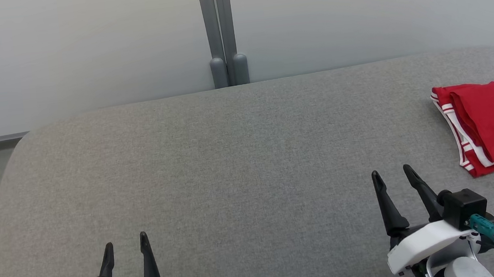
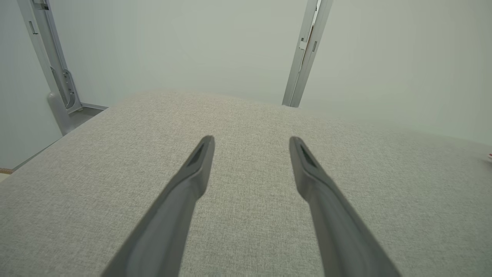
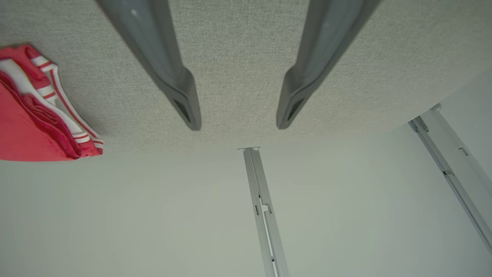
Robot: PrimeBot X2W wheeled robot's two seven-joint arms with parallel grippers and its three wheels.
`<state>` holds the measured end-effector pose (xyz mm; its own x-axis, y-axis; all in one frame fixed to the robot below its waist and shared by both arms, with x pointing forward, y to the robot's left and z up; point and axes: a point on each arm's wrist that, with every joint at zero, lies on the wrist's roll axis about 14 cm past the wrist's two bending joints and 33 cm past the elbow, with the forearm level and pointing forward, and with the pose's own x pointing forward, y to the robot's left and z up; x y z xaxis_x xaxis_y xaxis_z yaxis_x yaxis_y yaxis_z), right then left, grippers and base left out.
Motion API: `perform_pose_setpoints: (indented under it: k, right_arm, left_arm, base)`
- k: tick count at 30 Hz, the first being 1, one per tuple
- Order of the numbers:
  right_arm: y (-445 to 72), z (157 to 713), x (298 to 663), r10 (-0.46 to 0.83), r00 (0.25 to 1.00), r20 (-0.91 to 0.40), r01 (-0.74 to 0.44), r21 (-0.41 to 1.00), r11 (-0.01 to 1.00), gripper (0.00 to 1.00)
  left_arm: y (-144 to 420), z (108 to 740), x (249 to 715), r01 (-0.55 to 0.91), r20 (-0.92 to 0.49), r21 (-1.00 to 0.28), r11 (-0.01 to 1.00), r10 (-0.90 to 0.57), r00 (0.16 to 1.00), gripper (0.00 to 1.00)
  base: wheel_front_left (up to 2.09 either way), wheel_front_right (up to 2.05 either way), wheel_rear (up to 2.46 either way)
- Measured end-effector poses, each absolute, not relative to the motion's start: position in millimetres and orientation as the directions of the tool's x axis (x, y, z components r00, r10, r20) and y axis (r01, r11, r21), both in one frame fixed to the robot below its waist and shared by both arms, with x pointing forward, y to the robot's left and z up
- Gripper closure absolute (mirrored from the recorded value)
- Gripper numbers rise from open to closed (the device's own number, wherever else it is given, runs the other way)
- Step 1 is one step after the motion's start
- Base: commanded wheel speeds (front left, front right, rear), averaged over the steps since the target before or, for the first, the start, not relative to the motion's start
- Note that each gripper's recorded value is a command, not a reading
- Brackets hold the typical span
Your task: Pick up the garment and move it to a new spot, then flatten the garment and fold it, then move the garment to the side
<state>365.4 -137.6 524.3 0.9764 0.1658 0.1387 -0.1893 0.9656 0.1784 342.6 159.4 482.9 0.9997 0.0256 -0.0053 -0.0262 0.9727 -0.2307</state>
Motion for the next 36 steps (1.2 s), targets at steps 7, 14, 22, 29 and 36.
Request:
perform_pose_setpoints:
  k: [7, 14, 22, 29, 36]
  right_arm:
    - [-134, 522, 364, 0.177, 0.975, 0.133, -0.199, 0.178, 0.964, 0.0]
    - [-132, 522, 364, 0.183, 0.974, 0.131, -0.205, 0.179, 0.962, 0.0]
    - [-132, 502, 357, 0.181, 0.981, 0.071, -0.191, 0.189, 0.963, 1.0]
    - [-140, 490, 354, 0.146, 0.989, 0.025, -0.147, 0.295, 0.944, 1.0]
    - [-148, 489, 357, 0.109, 0.994, 0.007, -0.103, 0.408, 0.907, 1.0]
  left_arm:
    - [160, 483, 341, -0.029, -0.006, -0.231, 0.973, 0.028, 1.0, 0.0]
    - [158, 483, 340, -0.019, -0.004, -0.233, 0.972, 0.018, 1.0, 0.0]
    - [158, 465, 333, -0.028, -0.061, -0.234, 0.972, 0.014, 0.998, 1.0]
    - [163, 454, 331, -0.069, -0.121, -0.325, 0.943, 0.031, 0.992, 1.0]
    - [169, 451, 333, -0.104, -0.147, -0.427, 0.898, 0.045, 0.988, 1.0]
  base:
    - [0.0, 0.0, 0.0]
    - [0.0, 0.0, 0.0]
    - [0.0, 0.0, 0.0]
    - [0.0, 0.0, 0.0]
    - [0.0, 0.0, 0.0]
